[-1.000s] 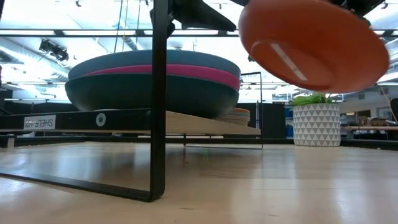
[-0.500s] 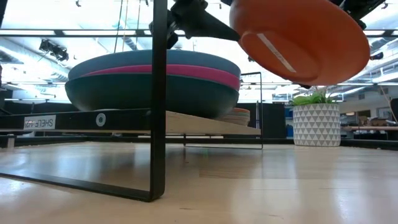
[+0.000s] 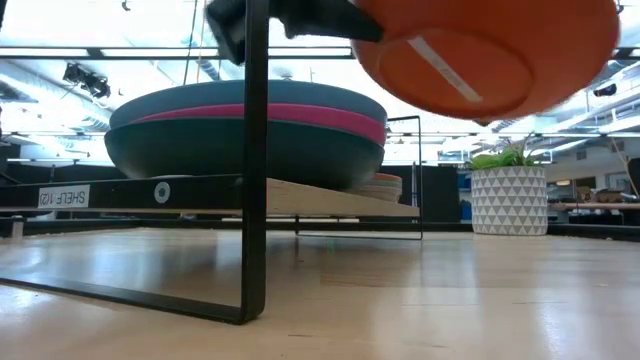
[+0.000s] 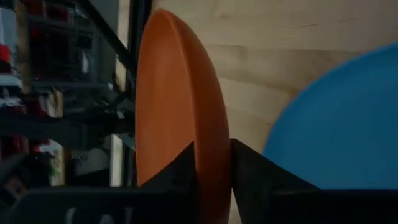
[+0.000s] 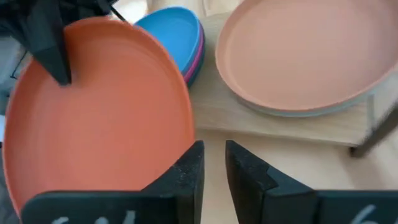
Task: Place and stack plates onto a shelf
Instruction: Stack the orange plate on top of the blue plate
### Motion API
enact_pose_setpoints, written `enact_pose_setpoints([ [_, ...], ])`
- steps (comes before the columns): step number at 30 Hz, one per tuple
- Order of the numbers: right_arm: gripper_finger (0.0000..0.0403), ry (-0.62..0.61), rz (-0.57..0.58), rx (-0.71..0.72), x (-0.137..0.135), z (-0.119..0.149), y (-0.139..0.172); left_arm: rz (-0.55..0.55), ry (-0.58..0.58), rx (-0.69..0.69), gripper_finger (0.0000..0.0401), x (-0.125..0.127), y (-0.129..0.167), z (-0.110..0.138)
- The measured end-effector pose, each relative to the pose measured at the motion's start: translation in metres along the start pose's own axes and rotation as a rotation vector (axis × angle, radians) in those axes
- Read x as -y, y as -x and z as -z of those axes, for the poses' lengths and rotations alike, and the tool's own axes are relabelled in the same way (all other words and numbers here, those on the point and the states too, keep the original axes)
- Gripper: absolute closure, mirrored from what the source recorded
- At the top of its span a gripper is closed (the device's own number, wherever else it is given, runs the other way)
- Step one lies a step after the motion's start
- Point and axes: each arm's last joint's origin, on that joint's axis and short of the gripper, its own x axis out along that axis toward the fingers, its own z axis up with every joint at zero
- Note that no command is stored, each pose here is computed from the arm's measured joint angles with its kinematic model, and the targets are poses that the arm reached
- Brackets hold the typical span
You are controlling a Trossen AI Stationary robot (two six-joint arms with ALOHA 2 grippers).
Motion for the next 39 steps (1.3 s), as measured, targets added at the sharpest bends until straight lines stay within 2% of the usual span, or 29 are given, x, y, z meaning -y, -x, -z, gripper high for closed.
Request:
enact_pose_setpoints([
  [6,0.0329,0.048,0.104,0.046,-0.009,-0.010,0.031,0.032,0.183,-0.009,0.0346,0.000,0.025,-0.007],
  [10,0.0329,0.071,0.158,0.099,-0.014,-0.006,0.050,0.016,0.387,0.012,0.0356,-0.005,0.052,-0.015],
  [18,0.0329,0.092,0.194,0.153,-0.018,0.000,0.068,0.006,0.965,0.042,0.0359,-0.010,0.096,-0.021],
  [23,0.0329,0.109,0.204,0.159,-0.018,-0.001,0.067,-0.029,1.374,0.045,0.0359,-0.014,0.104,-0.017],
  [27,0.0329,0.123,0.228,0.154,-0.012,0.003,0.057,-0.013,1.646,-0.035,0.0359,-0.021,0.107,-0.009],
  [30,0.0329,0.138,0.229,0.162,-0.010,0.004,0.053,-0.013,1.762,-0.082,0.0360,-0.029,0.111,-0.006],
  [33,0.0329,0.161,0.228,0.165,-0.010,0.004,0.052,-0.018,1.847,-0.065,0.0360,-0.046,0.114,-0.009],
  [36,0.0329,0.188,0.242,0.170,-0.011,0.004,0.053,0.008,1.890,-0.086,0.0360,-0.060,0.114,-0.016],
  [39,0.0329,0.208,0.271,0.175,-0.012,0.004,0.052,0.052,1.888,-0.202,0.0360,-0.064,0.104,-0.024],
])
